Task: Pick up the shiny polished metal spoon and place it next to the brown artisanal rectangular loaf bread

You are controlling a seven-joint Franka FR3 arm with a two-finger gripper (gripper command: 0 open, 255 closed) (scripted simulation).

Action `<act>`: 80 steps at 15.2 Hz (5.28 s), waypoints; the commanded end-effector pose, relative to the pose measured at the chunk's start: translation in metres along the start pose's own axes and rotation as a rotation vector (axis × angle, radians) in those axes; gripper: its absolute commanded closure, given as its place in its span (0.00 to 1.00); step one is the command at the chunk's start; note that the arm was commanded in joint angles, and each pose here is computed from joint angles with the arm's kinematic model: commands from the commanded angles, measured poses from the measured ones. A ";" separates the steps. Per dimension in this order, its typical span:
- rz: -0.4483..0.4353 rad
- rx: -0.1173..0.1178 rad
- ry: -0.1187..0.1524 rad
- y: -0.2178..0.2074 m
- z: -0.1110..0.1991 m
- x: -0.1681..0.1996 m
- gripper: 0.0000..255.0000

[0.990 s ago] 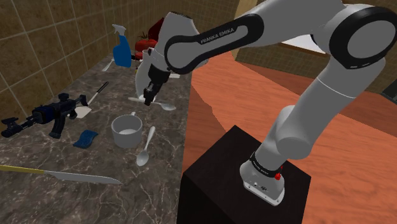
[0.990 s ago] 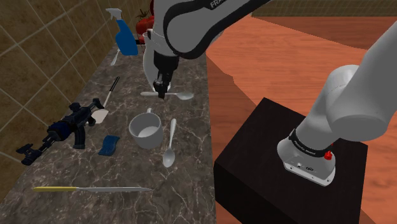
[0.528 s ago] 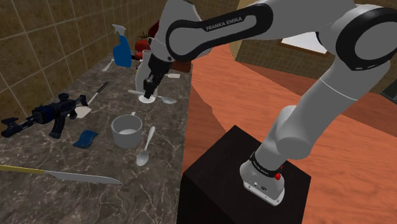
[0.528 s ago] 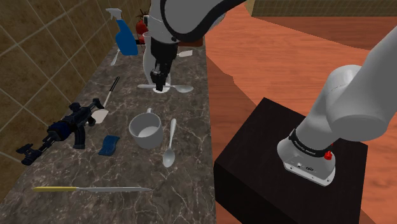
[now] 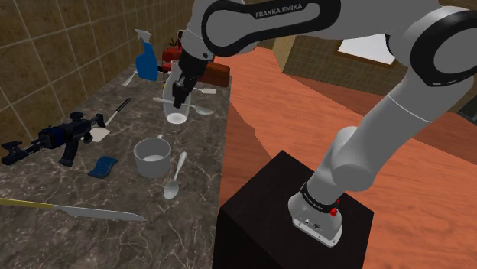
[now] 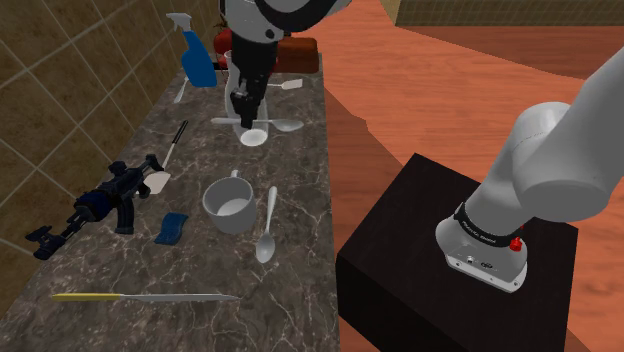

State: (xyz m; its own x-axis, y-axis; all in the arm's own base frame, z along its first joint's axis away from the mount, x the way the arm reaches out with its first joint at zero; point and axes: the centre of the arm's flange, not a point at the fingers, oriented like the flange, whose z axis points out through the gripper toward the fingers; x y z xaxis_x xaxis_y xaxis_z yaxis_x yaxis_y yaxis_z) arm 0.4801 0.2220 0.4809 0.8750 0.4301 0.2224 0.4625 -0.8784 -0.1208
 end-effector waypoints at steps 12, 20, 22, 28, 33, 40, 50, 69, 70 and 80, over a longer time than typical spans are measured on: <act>0.000 0.000 0.000 0.157 -0.023 0.004 1.00; 0.000 0.000 0.000 0.261 -0.036 0.006 1.00; 0.000 0.000 0.000 0.288 -0.039 0.007 1.00; 0.000 0.000 0.000 0.366 -0.049 0.008 1.00; 0.000 0.000 0.000 0.405 -0.043 0.006 1.00; 0.000 0.000 0.000 0.410 -0.007 -0.002 1.00; 0.000 0.000 0.000 0.416 0.044 -0.014 1.00; 0.000 0.000 0.000 0.424 0.105 -0.028 1.00; 0.000 0.000 -0.001 0.421 0.106 -0.026 0.00; 0.000 0.000 0.000 0.424 0.055 -0.028 0.00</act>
State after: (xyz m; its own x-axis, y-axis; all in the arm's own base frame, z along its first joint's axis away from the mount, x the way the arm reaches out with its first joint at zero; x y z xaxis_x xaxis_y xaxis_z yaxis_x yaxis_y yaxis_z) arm 0.6639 -0.1546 0.3680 0.8703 0.4246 0.2495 0.4575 -0.8846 -0.0904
